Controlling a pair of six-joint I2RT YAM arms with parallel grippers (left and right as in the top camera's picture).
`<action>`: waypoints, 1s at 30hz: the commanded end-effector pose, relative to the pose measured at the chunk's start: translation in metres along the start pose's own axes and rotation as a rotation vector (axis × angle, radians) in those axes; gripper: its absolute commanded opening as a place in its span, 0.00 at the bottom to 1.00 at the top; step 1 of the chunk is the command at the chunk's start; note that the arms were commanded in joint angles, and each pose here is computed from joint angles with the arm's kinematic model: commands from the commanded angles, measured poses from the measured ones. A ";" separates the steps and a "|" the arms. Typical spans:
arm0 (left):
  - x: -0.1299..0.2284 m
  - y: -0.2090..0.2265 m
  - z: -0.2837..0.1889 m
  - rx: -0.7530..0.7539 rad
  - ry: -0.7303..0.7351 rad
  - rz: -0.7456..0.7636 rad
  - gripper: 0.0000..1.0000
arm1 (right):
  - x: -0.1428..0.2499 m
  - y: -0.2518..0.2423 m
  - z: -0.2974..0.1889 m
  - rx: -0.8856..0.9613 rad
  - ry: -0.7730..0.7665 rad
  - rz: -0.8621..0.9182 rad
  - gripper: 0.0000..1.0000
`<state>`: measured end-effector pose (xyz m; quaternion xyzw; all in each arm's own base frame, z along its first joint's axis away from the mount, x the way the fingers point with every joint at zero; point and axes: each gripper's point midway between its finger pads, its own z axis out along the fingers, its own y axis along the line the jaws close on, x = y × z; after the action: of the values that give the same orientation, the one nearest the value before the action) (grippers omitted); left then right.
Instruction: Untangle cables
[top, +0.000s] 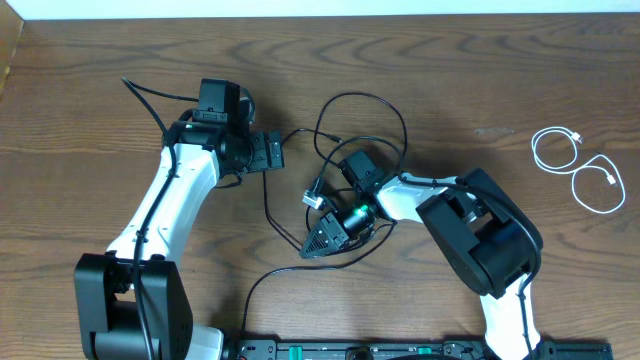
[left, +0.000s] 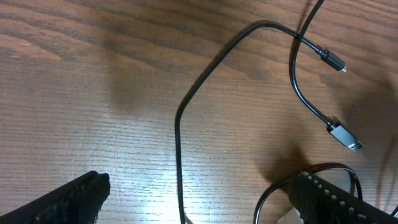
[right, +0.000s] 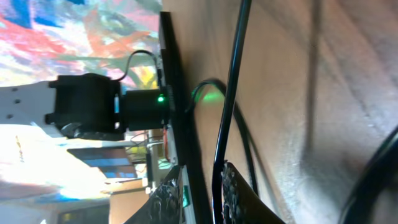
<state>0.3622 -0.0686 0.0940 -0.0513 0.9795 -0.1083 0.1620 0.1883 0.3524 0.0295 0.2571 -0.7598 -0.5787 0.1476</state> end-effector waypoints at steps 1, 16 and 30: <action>-0.002 -0.002 0.000 0.011 0.000 -0.001 0.98 | 0.003 -0.017 0.009 0.093 0.011 -0.010 0.19; -0.002 -0.002 0.000 0.011 0.000 -0.001 0.98 | 0.005 0.004 0.024 0.002 0.044 -0.064 0.02; -0.002 -0.002 0.000 0.011 0.000 -0.001 0.98 | -0.033 -0.005 -0.016 0.123 -0.126 0.024 0.01</action>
<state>0.3622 -0.0686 0.0940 -0.0513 0.9795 -0.1083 0.1620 0.2120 0.3590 0.0267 0.2300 -0.7814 -0.5678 0.1191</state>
